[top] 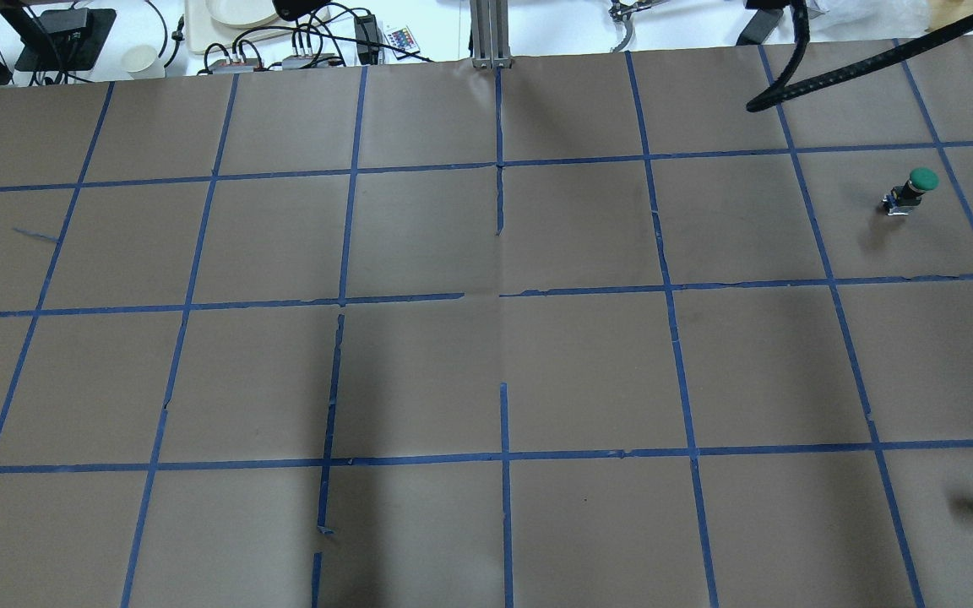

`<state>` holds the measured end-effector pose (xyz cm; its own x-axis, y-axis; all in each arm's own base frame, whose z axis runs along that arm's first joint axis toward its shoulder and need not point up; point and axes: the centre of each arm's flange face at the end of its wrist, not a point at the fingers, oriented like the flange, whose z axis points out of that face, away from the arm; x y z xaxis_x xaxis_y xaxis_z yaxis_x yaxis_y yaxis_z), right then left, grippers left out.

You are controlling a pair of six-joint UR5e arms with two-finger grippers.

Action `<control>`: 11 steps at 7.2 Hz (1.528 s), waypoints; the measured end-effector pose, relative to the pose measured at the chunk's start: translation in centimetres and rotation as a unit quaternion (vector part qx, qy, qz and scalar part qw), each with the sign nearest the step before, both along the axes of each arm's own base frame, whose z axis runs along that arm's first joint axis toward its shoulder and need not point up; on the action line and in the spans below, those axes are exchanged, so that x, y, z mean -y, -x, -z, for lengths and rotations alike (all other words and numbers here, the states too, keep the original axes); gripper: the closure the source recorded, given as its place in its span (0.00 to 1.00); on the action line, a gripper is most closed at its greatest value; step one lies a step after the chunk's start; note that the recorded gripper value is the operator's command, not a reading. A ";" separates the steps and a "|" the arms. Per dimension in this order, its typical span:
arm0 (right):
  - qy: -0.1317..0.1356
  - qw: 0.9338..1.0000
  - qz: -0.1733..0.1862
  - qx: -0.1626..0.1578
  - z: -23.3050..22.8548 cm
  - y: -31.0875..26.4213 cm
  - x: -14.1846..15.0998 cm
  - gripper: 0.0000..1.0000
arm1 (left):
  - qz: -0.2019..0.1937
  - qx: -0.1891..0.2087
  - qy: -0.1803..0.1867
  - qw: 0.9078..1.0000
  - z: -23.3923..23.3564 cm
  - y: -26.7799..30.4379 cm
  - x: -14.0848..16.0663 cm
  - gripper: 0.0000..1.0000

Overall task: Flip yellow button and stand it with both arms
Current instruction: 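Open the left gripper and lower the left arm away from the button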

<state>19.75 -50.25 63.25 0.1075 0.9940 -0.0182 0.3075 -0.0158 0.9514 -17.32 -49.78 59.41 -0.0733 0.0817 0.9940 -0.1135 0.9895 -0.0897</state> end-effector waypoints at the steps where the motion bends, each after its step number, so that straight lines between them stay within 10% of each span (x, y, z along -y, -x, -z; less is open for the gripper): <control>1: 0.000 1.000 0.000 0.012 -0.1 0.1 0.1 0.71 | 0.000 0.000 0.000 1.000 0.0 0.0 0.0 0.83; 2: -0.001 1.000 0.000 0.020 -0.2 0.2 0.1 0.71 | 0.000 0.000 0.000 1.000 0.0 0.0 0.0 0.79; 3: 0.000 1.000 0.000 0.024 -0.3 0.2 0.1 0.72 | 0.000 0.000 0.000 1.000 0.0 0.0 0.0 0.54; 4: 0.000 1.000 0.000 0.025 -0.3 0.2 0.2 0.73 | 0.000 0.000 0.000 1.000 0.0 0.0 -0.1 0.01; 9: -0.004 1.000 0.014 0.025 0.0 1.7 1.0 0.74 | -0.003 0.012 -0.003 1.000 -0.1 -0.3 0.0 0.00; 11: -0.002 0.999 0.049 0.023 0.2 5.4 2.2 0.74 | -0.013 0.087 -0.023 0.996 1.2 -1.5 0.3 0.00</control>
<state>14.34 -52.48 63.06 0.2051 0.9787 -0.0079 0.2603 -0.0468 0.9644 -15.84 -50.07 58.17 -0.2469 0.0325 0.9685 -0.1251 0.9900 -0.0651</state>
